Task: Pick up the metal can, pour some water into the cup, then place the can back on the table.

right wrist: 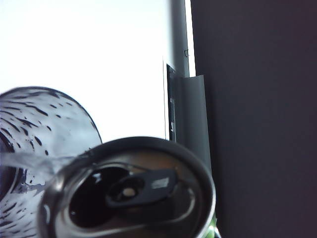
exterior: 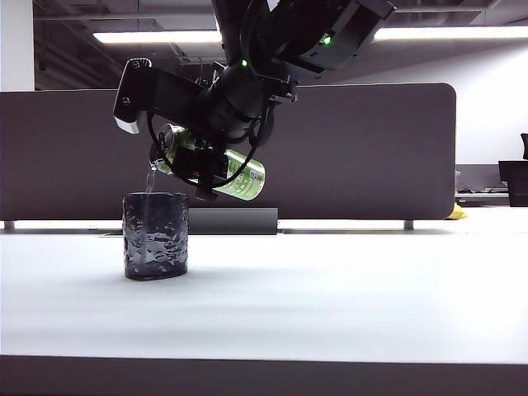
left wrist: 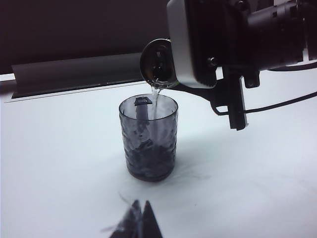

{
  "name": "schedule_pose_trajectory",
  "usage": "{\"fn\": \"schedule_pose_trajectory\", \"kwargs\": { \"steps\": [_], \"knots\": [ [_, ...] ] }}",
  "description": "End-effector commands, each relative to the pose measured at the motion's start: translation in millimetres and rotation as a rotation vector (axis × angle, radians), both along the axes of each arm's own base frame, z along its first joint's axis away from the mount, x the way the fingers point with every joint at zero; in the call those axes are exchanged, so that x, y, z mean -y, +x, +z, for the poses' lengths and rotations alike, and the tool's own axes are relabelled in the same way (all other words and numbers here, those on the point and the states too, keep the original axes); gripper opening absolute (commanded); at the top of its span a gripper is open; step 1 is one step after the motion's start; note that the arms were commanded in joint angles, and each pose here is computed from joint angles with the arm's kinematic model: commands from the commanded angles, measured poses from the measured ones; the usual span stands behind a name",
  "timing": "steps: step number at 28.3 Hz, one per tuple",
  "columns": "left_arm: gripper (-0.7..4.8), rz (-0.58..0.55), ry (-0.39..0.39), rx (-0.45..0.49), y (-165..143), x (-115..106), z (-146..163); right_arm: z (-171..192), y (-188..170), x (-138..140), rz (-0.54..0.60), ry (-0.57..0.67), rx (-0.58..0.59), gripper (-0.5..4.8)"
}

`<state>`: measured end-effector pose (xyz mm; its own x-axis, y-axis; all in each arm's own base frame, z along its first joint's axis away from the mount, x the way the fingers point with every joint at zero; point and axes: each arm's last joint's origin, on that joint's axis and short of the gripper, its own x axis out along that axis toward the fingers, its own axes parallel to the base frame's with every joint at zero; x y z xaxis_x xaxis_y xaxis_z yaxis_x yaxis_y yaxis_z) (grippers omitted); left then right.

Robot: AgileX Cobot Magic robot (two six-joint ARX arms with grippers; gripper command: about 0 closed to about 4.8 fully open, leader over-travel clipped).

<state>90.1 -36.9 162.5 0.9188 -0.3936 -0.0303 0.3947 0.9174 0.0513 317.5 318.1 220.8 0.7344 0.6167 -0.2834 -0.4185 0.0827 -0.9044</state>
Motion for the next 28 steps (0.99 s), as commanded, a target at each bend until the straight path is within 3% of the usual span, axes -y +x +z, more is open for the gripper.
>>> {"fn": "schedule_pose_trajectory", "kwargs": {
  "steps": [1, 28],
  "knots": [
    [-0.05, 0.000, -0.005, 0.013, 0.0, 0.0, 1.6, 11.6, 0.5, -1.6, -0.010, 0.026, 0.069, 2.37],
    [-0.05, 0.000, -0.005, 0.013, 0.0, 0.0, 1.6, 11.9, 0.6, -1.6, -0.008, 0.007, 0.086, 2.36]
  ]
}}
